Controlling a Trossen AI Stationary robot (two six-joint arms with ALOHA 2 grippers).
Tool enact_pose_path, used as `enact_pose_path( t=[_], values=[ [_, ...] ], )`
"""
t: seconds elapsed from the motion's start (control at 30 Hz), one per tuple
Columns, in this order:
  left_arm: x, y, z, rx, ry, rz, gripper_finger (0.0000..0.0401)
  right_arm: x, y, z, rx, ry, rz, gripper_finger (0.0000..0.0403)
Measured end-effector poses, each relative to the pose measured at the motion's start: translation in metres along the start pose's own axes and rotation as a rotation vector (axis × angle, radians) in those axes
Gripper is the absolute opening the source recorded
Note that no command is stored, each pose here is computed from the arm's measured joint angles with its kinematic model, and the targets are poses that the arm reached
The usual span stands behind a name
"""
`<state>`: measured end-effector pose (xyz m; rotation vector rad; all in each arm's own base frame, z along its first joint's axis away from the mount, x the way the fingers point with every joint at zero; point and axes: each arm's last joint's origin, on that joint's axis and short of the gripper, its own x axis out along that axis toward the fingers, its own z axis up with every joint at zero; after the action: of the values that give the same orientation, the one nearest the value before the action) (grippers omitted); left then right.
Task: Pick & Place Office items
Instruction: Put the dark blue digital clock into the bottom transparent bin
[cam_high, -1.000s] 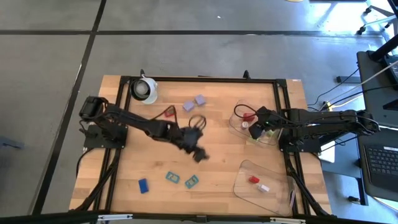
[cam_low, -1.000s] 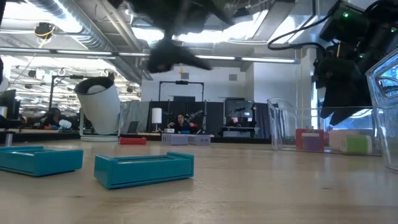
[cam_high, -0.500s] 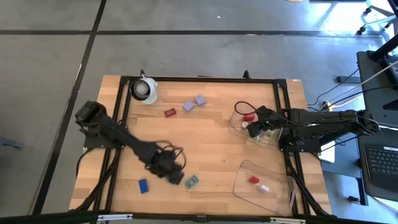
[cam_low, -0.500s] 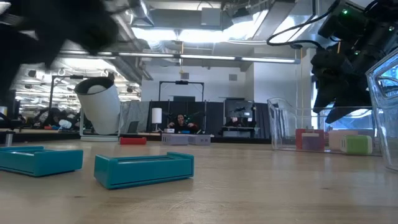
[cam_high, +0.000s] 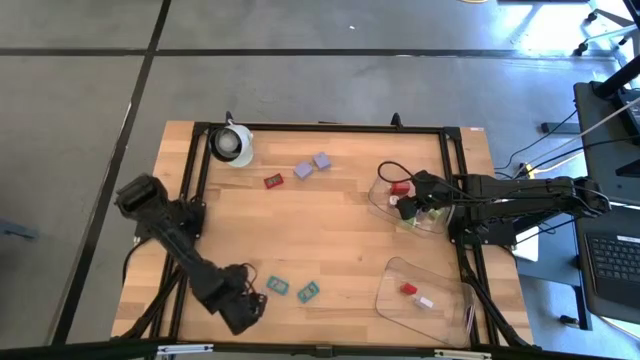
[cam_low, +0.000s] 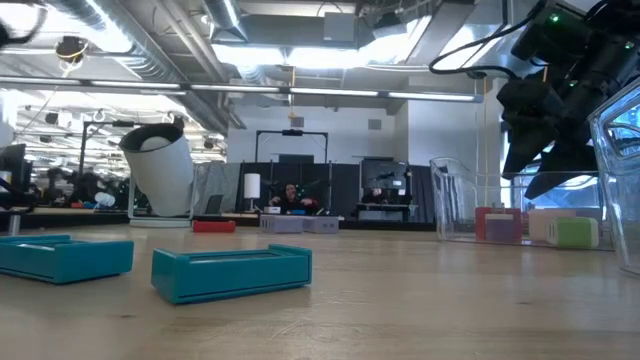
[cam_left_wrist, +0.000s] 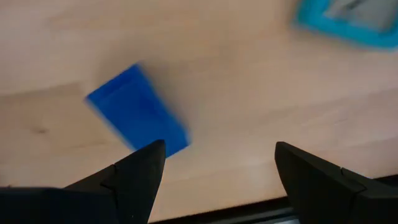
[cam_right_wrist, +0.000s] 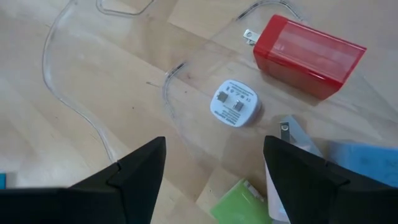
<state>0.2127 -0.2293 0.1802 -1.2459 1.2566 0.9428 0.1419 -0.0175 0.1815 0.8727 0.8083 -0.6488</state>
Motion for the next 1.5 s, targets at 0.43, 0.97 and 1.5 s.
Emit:
enact_pose_path(
  t=[0.43, 0.97, 1.5],
  values=[
    [0.035, 0.008, 0.000, -0.047, -0.037, 0.215, 0.0299, 0.000, 0.000, 0.000, -0.025, -0.008, -0.005, 0.0274],
    [0.038, -0.001, 0.004, -0.060, -0.037, 0.167, 0.0149, 0.000, 0.000, 0.001, -0.056, -0.012, -0.001, 0.0275],
    [-0.020, -0.069, 0.047, 0.090, -0.746, -0.414, 0.0150, -0.001, 0.009, 0.008, -0.094, -0.109, 0.076, 0.0275]
  ],
)
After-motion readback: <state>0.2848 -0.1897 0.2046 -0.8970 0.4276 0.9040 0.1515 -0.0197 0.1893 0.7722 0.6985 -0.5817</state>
